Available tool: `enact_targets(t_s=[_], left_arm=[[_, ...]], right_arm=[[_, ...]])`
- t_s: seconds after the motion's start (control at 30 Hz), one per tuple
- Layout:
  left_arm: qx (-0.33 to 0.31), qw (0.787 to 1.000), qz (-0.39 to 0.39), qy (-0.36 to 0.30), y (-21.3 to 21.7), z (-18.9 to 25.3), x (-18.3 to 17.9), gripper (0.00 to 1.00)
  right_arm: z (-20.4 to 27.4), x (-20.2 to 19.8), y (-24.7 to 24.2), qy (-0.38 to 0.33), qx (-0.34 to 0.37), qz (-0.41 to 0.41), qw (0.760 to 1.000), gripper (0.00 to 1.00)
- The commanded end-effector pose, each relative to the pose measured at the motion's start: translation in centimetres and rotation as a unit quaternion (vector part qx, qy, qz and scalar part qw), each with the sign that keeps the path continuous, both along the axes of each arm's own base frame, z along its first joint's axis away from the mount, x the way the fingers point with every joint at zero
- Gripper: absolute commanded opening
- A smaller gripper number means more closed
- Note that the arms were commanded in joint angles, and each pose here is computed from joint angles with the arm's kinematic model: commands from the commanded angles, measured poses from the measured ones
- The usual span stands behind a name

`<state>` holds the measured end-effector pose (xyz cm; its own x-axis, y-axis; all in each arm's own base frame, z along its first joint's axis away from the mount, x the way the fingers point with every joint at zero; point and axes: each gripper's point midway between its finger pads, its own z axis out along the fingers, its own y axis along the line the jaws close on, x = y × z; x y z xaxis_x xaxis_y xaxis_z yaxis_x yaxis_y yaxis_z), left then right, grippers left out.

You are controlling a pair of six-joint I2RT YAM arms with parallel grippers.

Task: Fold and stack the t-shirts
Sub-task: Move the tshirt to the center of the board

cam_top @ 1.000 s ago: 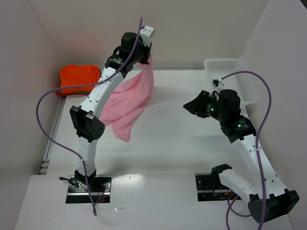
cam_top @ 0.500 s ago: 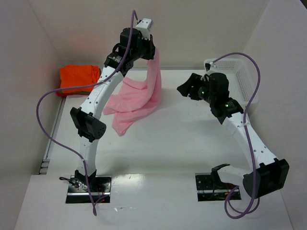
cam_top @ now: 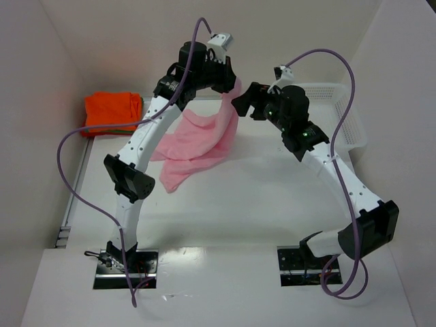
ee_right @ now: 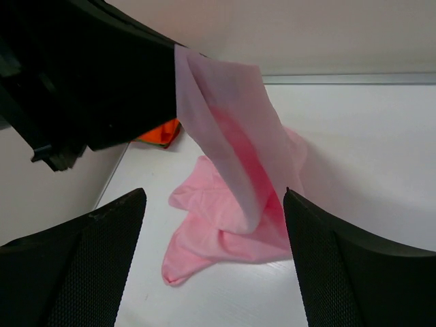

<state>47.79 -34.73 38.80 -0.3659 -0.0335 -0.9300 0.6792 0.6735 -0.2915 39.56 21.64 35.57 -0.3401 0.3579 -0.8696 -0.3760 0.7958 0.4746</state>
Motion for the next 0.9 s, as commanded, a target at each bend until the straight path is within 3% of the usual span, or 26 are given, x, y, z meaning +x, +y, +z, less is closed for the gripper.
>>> enact_targets(t_s=[0.0, 0.27, 0.47, 0.53, 0.57, 0.63, 0.7, 0.83, 0.87], left_arm=[[-0.021, 0.999, -0.033, -0.001, -0.6, 1.3, -1.2, 0.0], [-0.026, 0.998, -0.054, -0.002, -0.7, 2.3, -2.5, 0.0], [-0.034, 0.998, -0.06, -0.014, -0.5, 3.7, -3.1, 0.0], [-0.04, 0.997, -0.066, -0.013, -0.6, 4.1, -3.4, 0.0], [-0.04, 0.997, -0.066, -0.013, -0.6, 4.1, -3.4, 0.0], [-0.04, 0.997, -0.066, -0.013, -0.5, 4.4, -3.7, 0.0], [-0.043, 0.997, -0.065, -0.01, -0.5, 4.4, -3.7, 0.0], [-0.045, 0.997, -0.065, -0.014, -0.3, 4.9, -4.0, 0.0], [-0.045, 0.997, -0.065, -0.014, -0.3, 4.9, -4.0, 0.0]], right_arm=[[5.8, 1.0, 1.2, -0.085, 0.017, -0.013, 0.996, 0.88], [4.2, 3.0, 3.4, -0.077, -0.017, -0.024, 0.997, 0.88], [3.6, 4.1, 3.2, -0.075, -0.04, -0.05, 0.995, 0.82], [3.9, 4.6, 3.1, -0.083, -0.035, -0.058, 0.994, 0.72], [4.2, 4.6, 3.2, -0.088, -0.032, -0.059, 0.994, 0.61], [4.0, 4.8, 2.8, -0.091, -0.036, -0.068, 0.993, 0.48], [4.0, 5.1, 2.5, -0.095, -0.034, -0.08, 0.992, 0.42], [2.7, 5.8, 1.5, -0.089, -0.03, -0.116, 0.989, 0.18], [3.3, 5.6, 1.2, -0.093, -0.027, -0.122, 0.988, 0.08]])
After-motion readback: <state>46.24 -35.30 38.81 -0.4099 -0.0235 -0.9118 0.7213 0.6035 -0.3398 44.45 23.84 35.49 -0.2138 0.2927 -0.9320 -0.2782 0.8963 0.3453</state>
